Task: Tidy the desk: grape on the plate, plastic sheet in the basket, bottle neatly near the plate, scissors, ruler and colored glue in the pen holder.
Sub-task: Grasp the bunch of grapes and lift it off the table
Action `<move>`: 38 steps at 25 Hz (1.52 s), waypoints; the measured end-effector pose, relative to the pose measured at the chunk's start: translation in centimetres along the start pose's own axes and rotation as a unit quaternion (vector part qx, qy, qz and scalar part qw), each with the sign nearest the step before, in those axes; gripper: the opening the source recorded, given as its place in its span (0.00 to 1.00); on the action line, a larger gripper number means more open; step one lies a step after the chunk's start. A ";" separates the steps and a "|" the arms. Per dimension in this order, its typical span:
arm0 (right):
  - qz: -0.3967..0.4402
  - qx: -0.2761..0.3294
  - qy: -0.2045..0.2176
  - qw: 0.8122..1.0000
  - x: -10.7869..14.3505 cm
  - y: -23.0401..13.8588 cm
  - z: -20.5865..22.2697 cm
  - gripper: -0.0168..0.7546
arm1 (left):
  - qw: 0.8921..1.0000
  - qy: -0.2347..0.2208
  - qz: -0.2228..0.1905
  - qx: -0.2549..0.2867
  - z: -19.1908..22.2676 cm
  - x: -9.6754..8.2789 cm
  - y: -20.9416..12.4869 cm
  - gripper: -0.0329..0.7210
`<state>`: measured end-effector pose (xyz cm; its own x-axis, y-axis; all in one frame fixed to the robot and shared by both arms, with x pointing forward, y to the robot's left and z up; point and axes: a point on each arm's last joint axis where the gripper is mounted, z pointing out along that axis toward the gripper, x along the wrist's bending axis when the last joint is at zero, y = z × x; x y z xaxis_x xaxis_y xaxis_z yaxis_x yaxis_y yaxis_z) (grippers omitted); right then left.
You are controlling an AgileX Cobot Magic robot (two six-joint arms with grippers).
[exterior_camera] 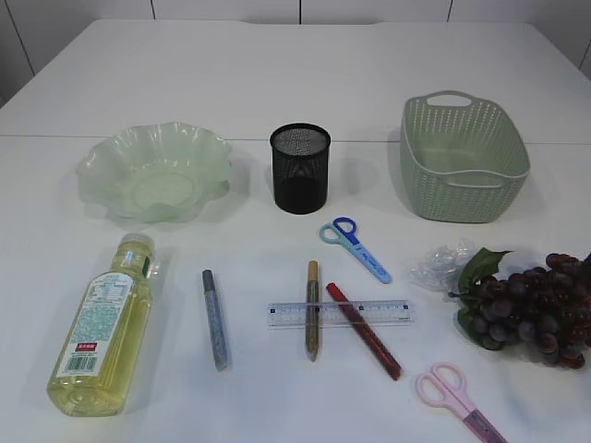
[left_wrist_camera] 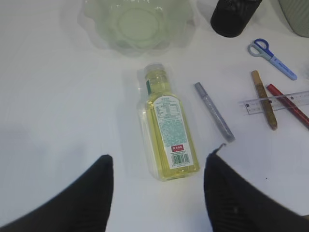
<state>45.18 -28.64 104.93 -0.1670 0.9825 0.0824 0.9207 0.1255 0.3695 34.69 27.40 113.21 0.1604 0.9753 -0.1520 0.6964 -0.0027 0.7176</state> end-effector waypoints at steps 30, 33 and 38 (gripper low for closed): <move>-0.133 0.100 0.007 0.986 -2.3 3.2 10.9 0.69 | 0.999 0.003 -0.002 0.053 1.1 -0.1 1.6 0.62; -0.141 0.111 0.011 0.984 -2.3 3.2 11.7 0.69 | 0.999 0.003 -0.002 0.053 1.1 -0.1 1.6 0.62; -0.168 0.117 0.016 0.979 -1.7 3.3 12.8 0.69 | 0.998 0.003 -0.002 0.055 1.1 -0.1 1.5 0.62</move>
<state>52.99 -28.18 94.16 -0.4816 0.8761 0.0241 0.8671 0.4723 0.1582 36.52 27.04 113.55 0.1532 0.9765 -0.1515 0.7695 -0.0217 0.6382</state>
